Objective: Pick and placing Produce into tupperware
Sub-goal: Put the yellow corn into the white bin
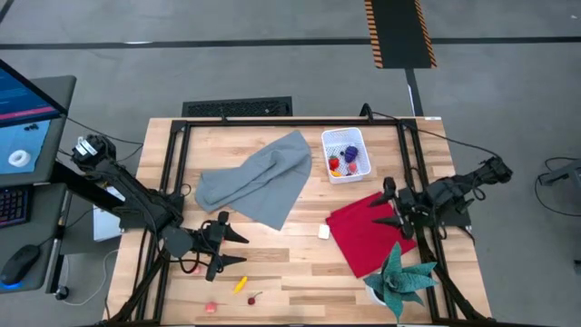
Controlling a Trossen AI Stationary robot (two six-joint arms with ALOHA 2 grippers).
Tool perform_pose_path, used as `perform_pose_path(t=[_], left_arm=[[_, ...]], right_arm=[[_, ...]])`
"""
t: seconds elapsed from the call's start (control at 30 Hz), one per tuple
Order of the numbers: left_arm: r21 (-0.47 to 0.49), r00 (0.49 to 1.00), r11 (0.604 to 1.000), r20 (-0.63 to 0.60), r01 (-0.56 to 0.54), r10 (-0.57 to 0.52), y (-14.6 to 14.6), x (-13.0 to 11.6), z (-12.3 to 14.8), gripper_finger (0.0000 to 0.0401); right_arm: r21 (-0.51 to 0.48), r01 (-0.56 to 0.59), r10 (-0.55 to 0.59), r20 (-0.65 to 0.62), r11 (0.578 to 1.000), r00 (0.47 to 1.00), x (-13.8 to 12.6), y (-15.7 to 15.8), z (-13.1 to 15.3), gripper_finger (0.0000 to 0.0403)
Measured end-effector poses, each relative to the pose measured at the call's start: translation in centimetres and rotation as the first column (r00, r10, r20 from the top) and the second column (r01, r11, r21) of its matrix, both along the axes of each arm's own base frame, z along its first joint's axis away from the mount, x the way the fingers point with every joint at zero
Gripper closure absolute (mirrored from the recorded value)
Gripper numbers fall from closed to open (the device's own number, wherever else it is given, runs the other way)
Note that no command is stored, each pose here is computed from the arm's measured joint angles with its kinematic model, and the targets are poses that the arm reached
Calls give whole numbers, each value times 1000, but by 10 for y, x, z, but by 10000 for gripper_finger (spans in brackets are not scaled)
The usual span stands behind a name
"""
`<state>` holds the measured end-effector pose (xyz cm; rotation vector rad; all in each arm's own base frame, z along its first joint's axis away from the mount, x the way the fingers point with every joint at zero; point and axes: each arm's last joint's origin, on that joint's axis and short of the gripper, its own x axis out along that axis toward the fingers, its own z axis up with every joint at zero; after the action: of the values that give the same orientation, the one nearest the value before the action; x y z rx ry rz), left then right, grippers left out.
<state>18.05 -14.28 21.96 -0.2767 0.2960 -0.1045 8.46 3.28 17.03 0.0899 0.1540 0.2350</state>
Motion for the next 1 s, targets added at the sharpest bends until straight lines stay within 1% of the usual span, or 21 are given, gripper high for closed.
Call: perform_pose_path(t=[0.07, 0.37, 0.53, 0.6, 0.7, 0.77, 0.87, 1.0], left_arm=[[1, 1000, 1000, 0, 0, 0, 0, 0, 0, 160], [-6, 1000, 1000, -1, -5, 5, 0, 0, 0, 160], [-100, 999, 995, -26, -24, 21, 0, 0, -1, 160], [-150, 998, 988, -59, -27, 19, 0, -1, -3, 160], [-219, 987, 972, -152, -79, 46, 2, -3, -10, 160], [-243, 974, 961, -215, -129, 77, 3, -5, -17, 160], [-244, 960, 953, -257, -178, 113, 2, -7, -23, 163], [-307, 950, 938, -307, -160, 62, -5, -5, -25, 172]], right_arm=[[3, -30, 30, -5, 1000, 1000, 0, 1, 0, 149], [7, -26, 26, -9, 1000, 1000, 0, 1, -1, 149], [23, -23, 24, -13, 999, 1000, 0, 1, -1, 149], [23, -23, 24, -13, 999, 1000, 0, 1, -1, 149], [23, -23, 24, -13, 999, 1000, 0, 1, -1, 149], [23, -24, 24, -13, 999, 1000, 0, 1, -1, 149], [23, -24, 24, -13, 999, 1000, 0, 1, -1, 149], [24, -23, 24, -13, 999, 1000, 0, 1, -1, 149]])
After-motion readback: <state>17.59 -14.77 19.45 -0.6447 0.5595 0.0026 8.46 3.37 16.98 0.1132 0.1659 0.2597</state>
